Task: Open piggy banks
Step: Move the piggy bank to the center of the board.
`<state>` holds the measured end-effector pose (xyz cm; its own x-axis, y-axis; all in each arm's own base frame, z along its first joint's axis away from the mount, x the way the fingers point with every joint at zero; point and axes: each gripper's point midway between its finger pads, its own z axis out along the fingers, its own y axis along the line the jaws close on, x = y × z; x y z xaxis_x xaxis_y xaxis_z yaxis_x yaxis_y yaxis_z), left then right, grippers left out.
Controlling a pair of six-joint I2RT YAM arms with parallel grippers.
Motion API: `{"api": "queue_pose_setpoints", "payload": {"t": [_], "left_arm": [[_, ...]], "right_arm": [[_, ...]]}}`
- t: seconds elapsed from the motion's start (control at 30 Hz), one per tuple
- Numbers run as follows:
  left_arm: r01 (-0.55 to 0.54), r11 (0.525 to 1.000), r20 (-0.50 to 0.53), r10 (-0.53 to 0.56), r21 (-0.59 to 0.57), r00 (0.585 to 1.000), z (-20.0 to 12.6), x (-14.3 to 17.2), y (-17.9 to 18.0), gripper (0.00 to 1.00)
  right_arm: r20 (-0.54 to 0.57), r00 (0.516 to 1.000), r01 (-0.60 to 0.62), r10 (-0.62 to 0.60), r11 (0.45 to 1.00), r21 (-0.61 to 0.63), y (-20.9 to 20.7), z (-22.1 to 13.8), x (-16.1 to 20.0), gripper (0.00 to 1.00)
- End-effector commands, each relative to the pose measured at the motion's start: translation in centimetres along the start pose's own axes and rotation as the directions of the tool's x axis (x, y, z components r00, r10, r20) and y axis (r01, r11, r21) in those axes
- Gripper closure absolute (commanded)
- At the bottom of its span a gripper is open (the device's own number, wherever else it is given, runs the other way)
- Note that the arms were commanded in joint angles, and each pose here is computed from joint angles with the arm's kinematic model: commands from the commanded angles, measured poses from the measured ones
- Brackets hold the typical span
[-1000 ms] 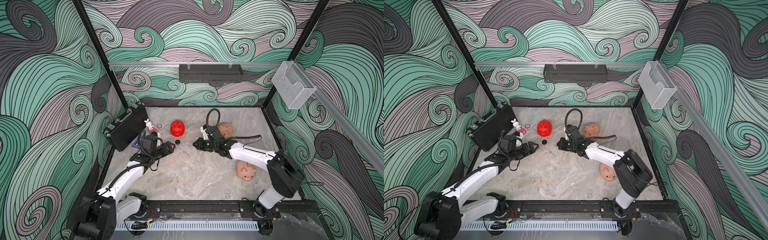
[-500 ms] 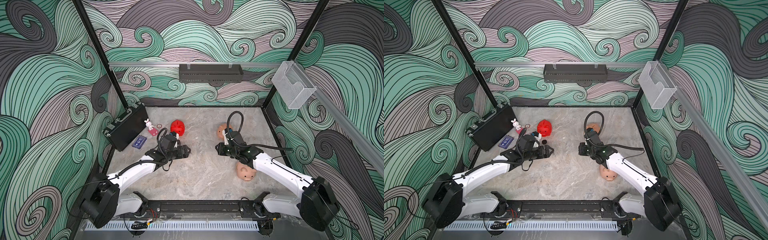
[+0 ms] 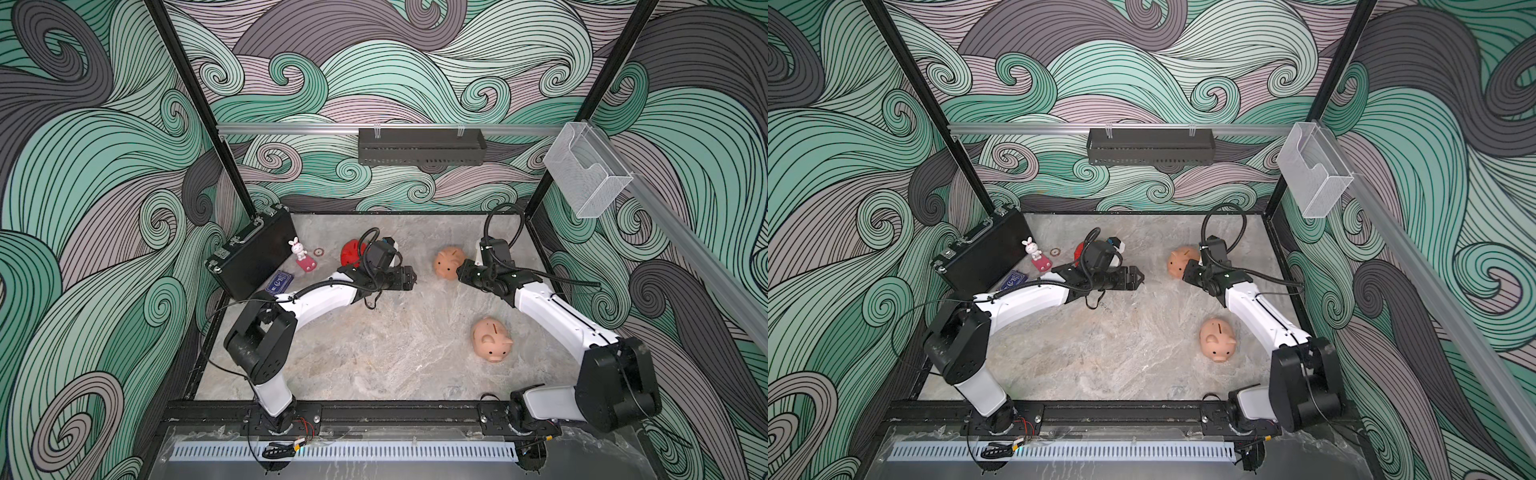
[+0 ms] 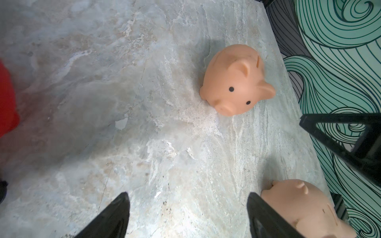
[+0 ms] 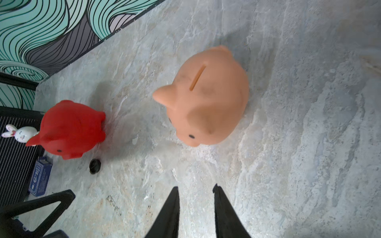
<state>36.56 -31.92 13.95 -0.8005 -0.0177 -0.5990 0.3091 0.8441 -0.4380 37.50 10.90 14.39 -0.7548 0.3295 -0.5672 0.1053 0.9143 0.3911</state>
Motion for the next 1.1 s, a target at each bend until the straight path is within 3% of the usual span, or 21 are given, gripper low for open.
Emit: {"api": "queue_pose_setpoints", "payload": {"t": [0.0, 0.17, 0.4, 0.5, 0.83, 1.07], "left_arm": [[-0.030, 1.000, 0.012, 0.029, 0.008, 0.999, 1.1, -1.5, -1.0, 0.12], [-0.048, 0.997, 0.003, 0.048, 0.053, 0.999, 3.1, -2.8, -2.5, 0.12], [-0.083, 0.994, -0.007, 0.084, 0.068, 0.996, 5.0, -3.8, -3.3, 0.12], [-0.103, 0.992, -0.012, 0.104, 0.079, 0.995, 5.6, -4.0, -3.6, 0.12], [-0.130, 0.986, -0.035, 0.134, 0.108, 0.990, 7.4, -4.4, -4.4, 0.12], [-0.120, 0.983, -0.081, 0.132, 0.138, 0.988, 7.7, -3.3, -4.6, 0.12]], "right_arm": [[0.032, 0.999, -0.037, 0.037, 0.999, -0.013, -0.1, 0.5, -2.2, 0.65], [0.031, 0.994, -0.109, 0.109, 0.994, -0.007, -1.2, 2.2, -4.8, 0.54], [-0.034, 0.988, -0.148, 0.148, 0.989, -0.010, -0.9, 6.1, -6.9, 0.27], [-0.058, 0.986, -0.154, 0.154, 0.988, -0.002, -1.0, 7.6, -7.3, 0.21], [-0.135, 0.979, -0.139, 0.150, 0.986, 0.089, -2.7, 9.8, -6.4, 0.18], [-0.216, 0.966, -0.128, 0.141, 0.989, 0.072, -2.5, 10.8, -4.9, 0.20]]}}
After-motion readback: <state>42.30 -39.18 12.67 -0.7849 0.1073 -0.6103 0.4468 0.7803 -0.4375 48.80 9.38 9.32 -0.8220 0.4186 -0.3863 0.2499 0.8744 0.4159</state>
